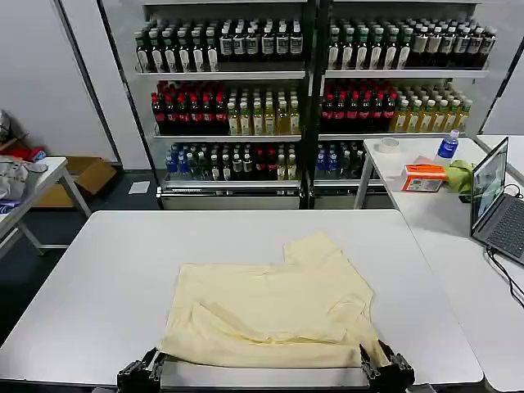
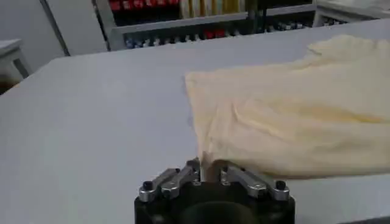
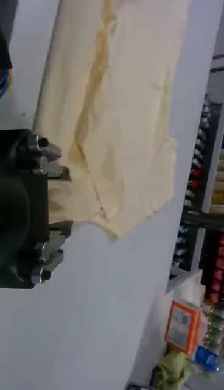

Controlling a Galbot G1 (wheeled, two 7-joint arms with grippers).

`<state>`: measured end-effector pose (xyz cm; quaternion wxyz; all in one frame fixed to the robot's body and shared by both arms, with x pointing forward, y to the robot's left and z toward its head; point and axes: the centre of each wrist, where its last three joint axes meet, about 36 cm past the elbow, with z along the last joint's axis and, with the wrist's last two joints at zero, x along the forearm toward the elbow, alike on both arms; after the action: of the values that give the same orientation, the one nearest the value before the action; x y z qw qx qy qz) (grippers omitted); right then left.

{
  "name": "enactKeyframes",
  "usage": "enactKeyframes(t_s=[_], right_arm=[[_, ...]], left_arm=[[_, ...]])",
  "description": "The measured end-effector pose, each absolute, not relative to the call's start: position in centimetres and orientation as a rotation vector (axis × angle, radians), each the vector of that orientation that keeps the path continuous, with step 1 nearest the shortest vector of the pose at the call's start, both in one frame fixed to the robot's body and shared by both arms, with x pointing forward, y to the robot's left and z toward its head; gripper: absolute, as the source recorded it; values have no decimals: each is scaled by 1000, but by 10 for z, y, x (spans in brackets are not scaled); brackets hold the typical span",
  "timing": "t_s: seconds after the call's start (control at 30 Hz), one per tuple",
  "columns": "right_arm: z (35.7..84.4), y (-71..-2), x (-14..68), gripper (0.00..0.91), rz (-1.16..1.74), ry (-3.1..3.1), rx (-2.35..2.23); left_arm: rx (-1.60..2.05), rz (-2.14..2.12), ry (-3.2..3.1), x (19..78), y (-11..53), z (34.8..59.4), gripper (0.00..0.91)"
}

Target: Fold and organize the clothes.

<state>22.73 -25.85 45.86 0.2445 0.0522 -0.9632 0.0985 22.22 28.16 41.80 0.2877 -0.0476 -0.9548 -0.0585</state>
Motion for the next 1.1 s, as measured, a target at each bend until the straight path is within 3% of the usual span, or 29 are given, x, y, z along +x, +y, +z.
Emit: enactKeyframes(t_s=[0.57,1.1], right_arm=[[472,-265,277,907,226,-2732,121],[448,-246,380,907,104,-2716,123]], left_arm=[[-21,-179,-2677,248,305,468,907],[-22,-98,-2684,324,300,462,907]])
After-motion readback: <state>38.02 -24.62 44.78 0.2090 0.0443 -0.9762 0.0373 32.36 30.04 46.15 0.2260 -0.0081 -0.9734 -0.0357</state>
